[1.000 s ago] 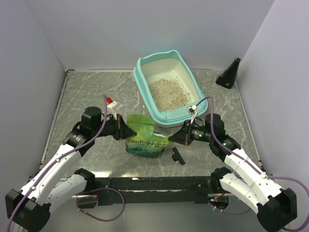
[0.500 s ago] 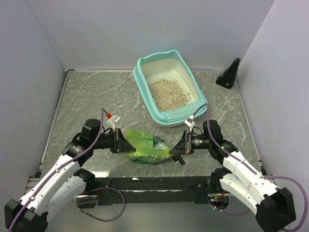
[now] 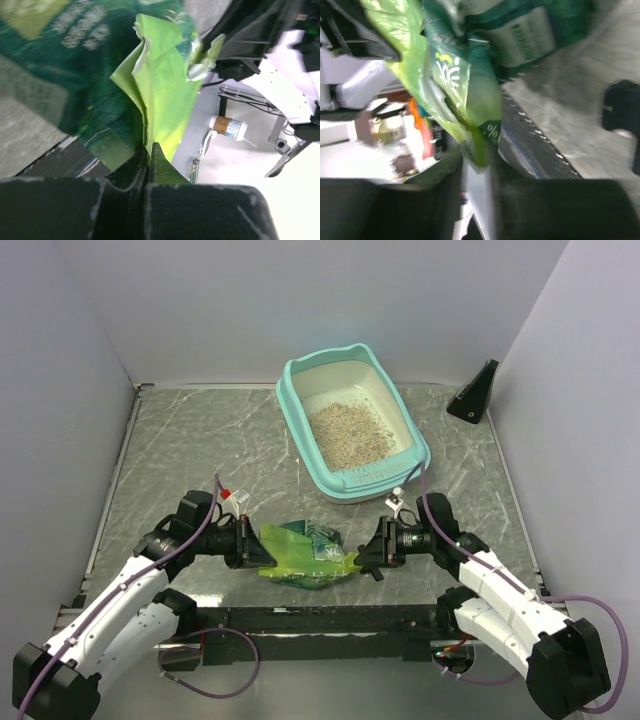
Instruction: Fill the litter box with clean litter
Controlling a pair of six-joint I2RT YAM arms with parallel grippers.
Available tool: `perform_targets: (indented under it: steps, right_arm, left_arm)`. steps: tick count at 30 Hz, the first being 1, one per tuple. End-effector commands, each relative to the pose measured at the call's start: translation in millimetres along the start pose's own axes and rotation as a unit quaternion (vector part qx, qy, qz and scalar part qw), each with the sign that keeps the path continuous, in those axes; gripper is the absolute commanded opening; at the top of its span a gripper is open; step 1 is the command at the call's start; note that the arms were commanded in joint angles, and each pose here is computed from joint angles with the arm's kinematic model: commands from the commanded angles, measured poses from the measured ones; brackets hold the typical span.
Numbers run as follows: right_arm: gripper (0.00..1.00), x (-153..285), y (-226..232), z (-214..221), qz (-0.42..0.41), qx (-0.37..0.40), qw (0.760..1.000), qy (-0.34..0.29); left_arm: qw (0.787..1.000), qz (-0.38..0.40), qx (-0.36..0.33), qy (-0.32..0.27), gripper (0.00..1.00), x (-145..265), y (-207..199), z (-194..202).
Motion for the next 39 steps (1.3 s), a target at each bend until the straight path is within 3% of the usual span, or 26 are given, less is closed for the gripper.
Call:
perform_targets:
  steps: [1,5,8,12,16,21,28,33,39]
  right_arm:
    - [0.47,20.9,24.4,-27.3,0.083,0.121,0.988,-0.055]
    - [0.57,38.1,64.1,-43.0,0.105,0.247,0.959,-0.092]
    - [0.58,34.4,88.4,-43.5,0.11,0.329,0.934,-0.082]
    - [0.57,19.7,112.8,-30.3,0.086,0.41,0.908,-0.028]
    - [0.57,9.9,129.4,-11.4,0.05,0.503,0.863,0.012]
    - [0.57,-7.2,130.6,3.2,0.067,0.569,0.818,0.046]
    - [0.61,-26.6,139.4,17.7,0.083,0.677,0.731,0.018]
    - [0.66,-47.0,136.2,29.2,0.116,0.737,0.665,0.031]
    - [0.67,-62.2,130.9,33.2,0.119,0.76,0.639,0.02]
  left_arm:
    - [0.996,-0.085,0.015,-0.04,0.01,0.2,17.5,-6.8]
    - [0.995,-0.087,0.011,-0.045,0.01,1.9,13.7,-8.9]
    - [0.995,-0.093,0.011,-0.044,0.01,1.0,13.9,-11.2]
    - [0.994,-0.096,0.008,-0.042,0.01,0.3,12.0,-14.1]
    - [0.994,-0.1,-0.002,-0.046,0.01,1.4,7.9,-18.9]
    - [0.994,-0.098,0.0,-0.043,0.01,-0.3,6.8,-22.1]
    - [0.995,-0.093,-0.007,-0.042,0.01,1.5,4.8,-21.9]
    - [0.996,-0.085,-0.007,-0.039,0.01,1.2,5.6,-20.8]
    - [0.996,-0.084,-0.013,-0.036,0.01,2.2,5.5,-21.8]
Point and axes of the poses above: each gripper's point midway between its finger pads, its own x axis back along the fingers, its own y axis along the line the jaws close on, z = x × y, the point moved 9 cm from there along x, back along the fingers, and after that the axes turned 8 degrees about x, right-handed, at the moved point
